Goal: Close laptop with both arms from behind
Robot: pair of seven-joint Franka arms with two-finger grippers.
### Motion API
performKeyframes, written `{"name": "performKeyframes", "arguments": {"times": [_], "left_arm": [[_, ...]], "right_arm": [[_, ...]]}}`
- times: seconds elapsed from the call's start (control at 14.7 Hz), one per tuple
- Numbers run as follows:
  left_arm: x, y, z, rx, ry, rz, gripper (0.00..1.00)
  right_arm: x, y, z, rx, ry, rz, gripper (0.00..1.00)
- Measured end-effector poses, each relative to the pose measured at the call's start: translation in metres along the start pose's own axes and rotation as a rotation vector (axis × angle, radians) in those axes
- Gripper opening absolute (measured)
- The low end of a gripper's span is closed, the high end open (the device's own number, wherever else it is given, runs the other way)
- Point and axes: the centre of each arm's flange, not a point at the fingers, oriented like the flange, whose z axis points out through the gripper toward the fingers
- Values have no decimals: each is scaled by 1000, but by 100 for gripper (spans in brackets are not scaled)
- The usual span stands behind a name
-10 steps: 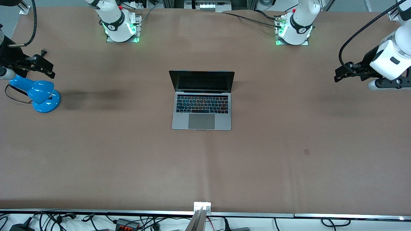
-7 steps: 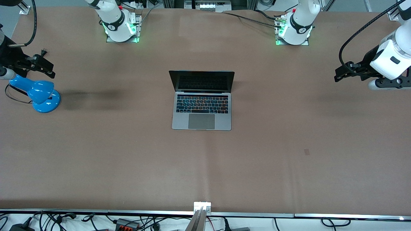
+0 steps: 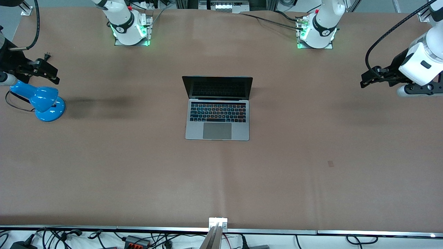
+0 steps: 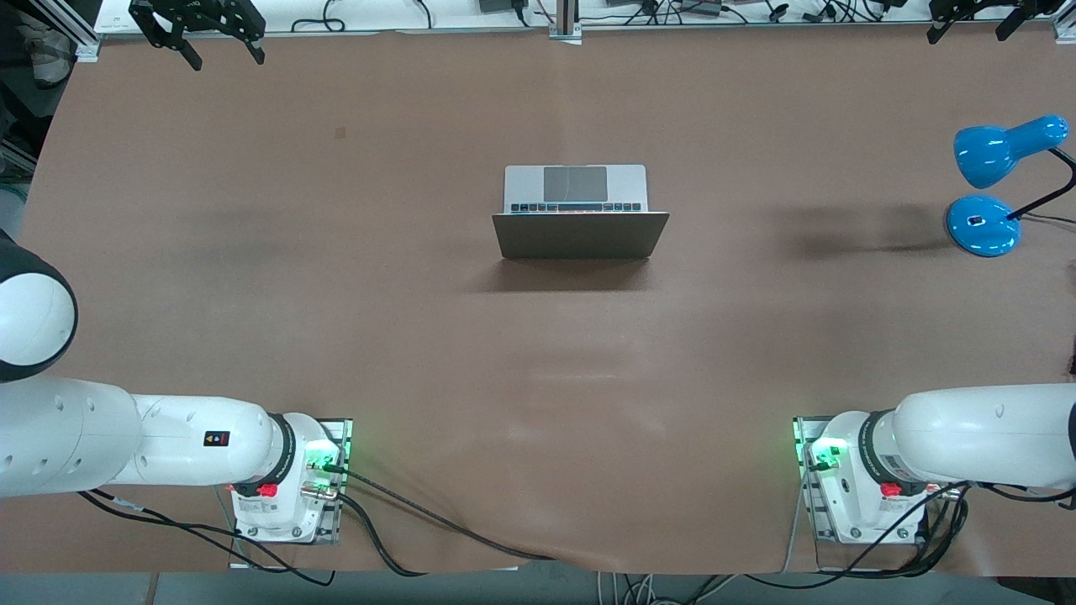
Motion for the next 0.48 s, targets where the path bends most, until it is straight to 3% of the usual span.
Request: {"name": "performKeyframes", "arguments": {"times": [0.14,0.34,0.48], "left_arm": [[0,0,-1,0,2,0,100],[-2,1,-1,1,-10,3,88],[-4,1,-1,2,-17,4,68]], "right_arm": [[0,0,0,0,0,0,97],[0,0,0,0,-1,0,65],[0,-1,1,0,-2,-1,46]]}}
